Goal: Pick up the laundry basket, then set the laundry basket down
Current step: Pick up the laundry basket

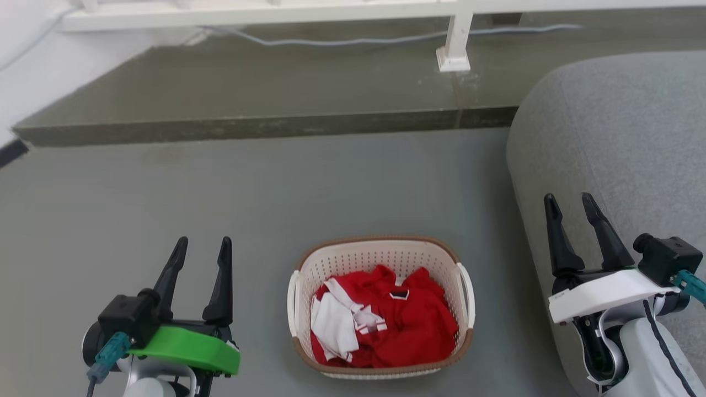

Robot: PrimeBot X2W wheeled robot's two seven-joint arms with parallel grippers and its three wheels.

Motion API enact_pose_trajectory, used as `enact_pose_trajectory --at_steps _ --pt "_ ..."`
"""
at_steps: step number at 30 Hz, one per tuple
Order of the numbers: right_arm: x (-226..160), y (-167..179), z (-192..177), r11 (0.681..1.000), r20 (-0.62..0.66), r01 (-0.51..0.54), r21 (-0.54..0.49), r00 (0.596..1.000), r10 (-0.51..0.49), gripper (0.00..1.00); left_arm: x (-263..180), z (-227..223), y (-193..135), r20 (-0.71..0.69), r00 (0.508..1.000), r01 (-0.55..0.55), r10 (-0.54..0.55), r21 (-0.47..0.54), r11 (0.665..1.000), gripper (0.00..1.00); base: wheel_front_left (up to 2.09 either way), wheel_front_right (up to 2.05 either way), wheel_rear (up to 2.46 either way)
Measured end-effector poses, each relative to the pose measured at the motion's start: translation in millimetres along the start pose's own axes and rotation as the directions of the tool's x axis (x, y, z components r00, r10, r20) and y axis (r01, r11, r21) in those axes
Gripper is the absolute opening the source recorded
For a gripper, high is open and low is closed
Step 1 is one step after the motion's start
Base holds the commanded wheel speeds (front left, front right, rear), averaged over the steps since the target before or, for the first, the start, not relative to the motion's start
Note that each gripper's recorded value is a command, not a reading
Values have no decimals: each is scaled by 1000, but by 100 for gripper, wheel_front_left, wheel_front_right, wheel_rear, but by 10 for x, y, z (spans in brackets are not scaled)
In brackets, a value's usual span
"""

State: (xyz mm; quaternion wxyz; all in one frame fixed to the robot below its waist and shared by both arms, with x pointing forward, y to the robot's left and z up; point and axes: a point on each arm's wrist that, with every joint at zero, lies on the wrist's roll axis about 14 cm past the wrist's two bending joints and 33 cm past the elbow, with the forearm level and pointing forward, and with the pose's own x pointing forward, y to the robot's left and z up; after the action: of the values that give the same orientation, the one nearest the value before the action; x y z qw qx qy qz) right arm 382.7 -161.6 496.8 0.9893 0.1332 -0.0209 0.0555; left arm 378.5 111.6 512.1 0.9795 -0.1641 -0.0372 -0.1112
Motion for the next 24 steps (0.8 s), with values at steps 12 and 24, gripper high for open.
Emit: enact_pose_trajectory --at_steps 12,24 --pt "120 -225 -458 999 -132 52 4 990 -51 100 295 -296 51 -68 998 7 -9 -23 1000 100 0 0 0" --pt "245 -461 -1107 996 -312 90 0 946 -86 100 569 -852 108 -195 981 13 -24 -58 998 100 0 0 0"
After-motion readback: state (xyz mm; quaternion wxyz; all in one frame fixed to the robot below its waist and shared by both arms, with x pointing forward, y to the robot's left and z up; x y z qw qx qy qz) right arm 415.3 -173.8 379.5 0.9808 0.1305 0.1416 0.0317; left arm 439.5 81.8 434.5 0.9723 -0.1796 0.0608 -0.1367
